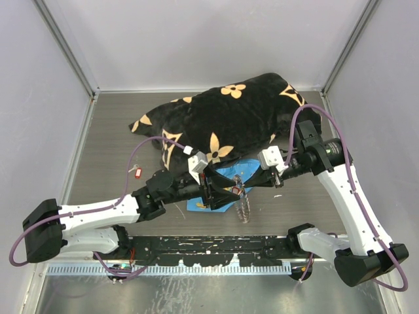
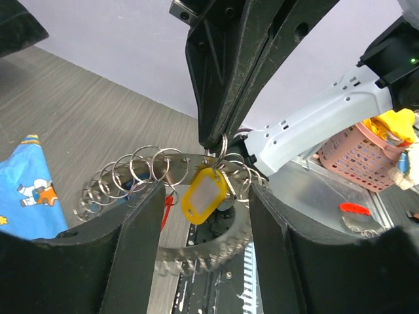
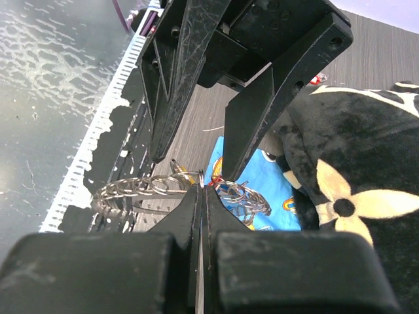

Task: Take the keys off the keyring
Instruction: Remove the key from the keyring.

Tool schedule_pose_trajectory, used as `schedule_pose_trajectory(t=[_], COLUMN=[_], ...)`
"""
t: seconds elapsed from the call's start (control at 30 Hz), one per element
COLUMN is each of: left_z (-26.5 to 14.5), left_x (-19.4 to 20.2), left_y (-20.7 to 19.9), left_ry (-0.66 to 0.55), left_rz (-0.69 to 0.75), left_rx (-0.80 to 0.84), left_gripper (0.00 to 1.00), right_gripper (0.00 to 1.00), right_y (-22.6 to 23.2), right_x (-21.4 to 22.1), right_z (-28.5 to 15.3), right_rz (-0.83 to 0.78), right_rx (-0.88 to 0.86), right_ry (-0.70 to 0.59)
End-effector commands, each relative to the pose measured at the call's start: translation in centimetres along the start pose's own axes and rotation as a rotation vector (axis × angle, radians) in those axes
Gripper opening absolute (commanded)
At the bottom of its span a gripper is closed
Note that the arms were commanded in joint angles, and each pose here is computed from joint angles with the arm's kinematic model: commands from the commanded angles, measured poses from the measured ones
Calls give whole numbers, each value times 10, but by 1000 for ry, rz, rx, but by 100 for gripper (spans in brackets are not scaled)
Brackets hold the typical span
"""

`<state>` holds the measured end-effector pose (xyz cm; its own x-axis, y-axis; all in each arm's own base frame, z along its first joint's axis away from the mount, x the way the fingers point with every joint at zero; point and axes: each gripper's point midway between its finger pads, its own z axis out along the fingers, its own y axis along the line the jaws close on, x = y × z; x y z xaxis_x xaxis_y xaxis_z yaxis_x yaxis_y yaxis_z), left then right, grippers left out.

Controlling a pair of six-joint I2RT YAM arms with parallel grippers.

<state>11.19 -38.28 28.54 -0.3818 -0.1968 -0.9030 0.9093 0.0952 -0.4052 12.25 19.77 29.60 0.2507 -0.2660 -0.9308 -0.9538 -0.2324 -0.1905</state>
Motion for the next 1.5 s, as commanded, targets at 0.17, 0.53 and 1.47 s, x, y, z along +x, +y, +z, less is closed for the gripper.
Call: schedule_pose_trajectory(t=[0.17,0.53,1.47], left_z=[6,3,2], left_x=[-20,-21,2], left_y=[-4,-1,-4], left_ry=[-80,-80,80], left_rz=[69,75,-25], left_rx=[-23,-51,-59], left_gripper=[49,26,0], right_gripper=[1,1,1], right_y=[0,3,-9], right_x=[-21,-20,-18], right_z=[1,2,4], right_rz=[3,16,242], right_rx=[7,5,73], right_ry=[-86,-89,-112])
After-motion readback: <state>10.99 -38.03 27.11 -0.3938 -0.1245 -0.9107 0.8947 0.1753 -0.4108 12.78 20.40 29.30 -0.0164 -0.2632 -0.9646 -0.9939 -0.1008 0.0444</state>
